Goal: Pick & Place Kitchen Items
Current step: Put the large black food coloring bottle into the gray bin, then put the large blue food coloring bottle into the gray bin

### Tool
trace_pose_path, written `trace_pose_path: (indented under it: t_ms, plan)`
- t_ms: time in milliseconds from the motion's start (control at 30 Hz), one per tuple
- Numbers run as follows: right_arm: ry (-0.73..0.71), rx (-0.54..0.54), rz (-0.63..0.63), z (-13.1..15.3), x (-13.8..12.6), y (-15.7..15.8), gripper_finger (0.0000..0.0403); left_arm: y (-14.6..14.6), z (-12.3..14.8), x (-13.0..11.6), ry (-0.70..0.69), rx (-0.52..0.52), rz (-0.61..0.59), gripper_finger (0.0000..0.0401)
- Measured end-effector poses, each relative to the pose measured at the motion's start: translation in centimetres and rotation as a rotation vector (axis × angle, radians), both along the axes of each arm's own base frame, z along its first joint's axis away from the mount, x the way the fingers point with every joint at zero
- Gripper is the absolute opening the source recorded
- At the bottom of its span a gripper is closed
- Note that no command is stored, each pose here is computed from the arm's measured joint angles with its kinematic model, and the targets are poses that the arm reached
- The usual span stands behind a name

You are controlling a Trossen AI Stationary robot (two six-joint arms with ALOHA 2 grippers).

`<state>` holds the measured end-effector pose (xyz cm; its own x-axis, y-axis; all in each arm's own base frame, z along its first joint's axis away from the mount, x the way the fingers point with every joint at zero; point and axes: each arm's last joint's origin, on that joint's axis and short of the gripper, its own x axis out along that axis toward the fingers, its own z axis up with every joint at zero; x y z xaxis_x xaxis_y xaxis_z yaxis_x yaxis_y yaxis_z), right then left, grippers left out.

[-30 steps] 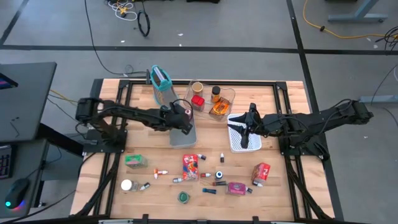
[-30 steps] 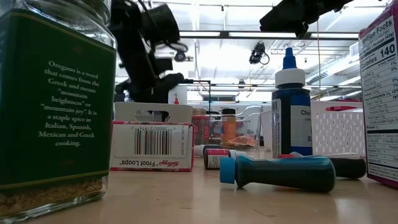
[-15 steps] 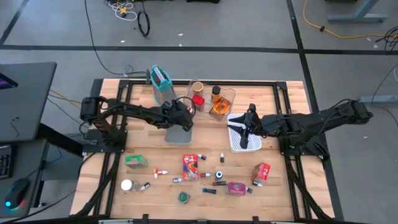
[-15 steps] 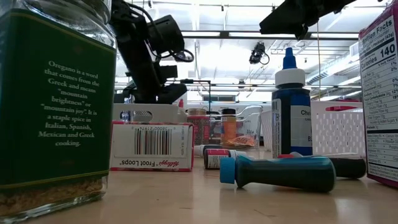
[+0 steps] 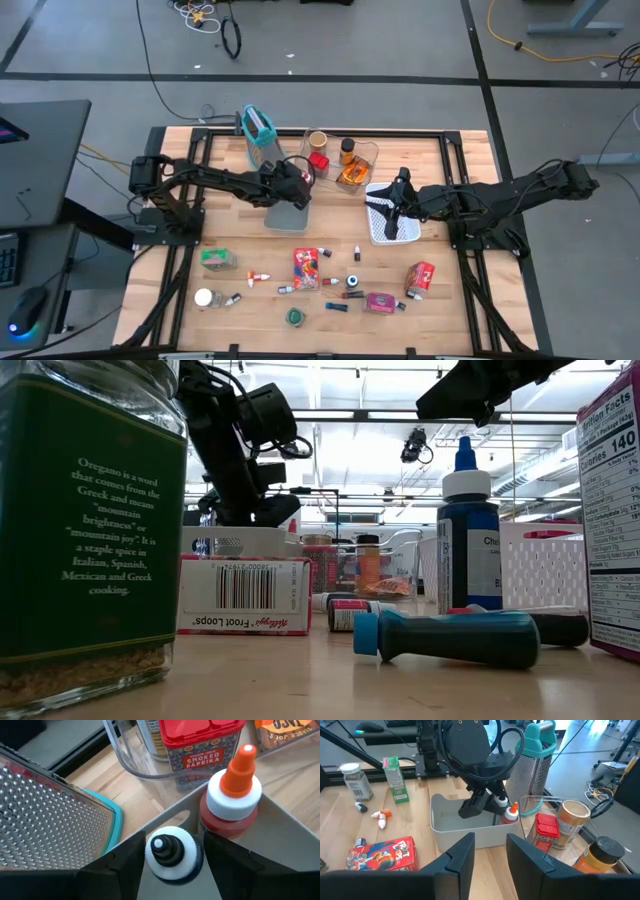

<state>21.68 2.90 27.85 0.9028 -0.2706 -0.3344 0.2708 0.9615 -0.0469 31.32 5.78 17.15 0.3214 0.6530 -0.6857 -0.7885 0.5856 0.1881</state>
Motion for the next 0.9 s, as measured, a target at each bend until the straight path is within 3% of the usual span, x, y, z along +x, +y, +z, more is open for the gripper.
trace_pose_path:
  t_ms: [333, 633, 900]
  plan:
    - [-0.014, 0.050, -0.018, 0.0, 0.0, 0.0, 0.0121, -0.2, 0.7, -0.2, 0.005, 0.007, -0.031, 0.0252]
    - [0.006, 0.084, -0.036, -1.2, -0.2, 0.0, 0.0121, -1.5, 6.3, -2.2, -0.142, 0.035, -0.109, 0.0254]
    - [0.004, 0.110, -0.047, -1.5, -0.1, 0.0, 0.0121, -4.8, 10.8, -4.3, -0.306, -0.038, -0.355, 0.0254]
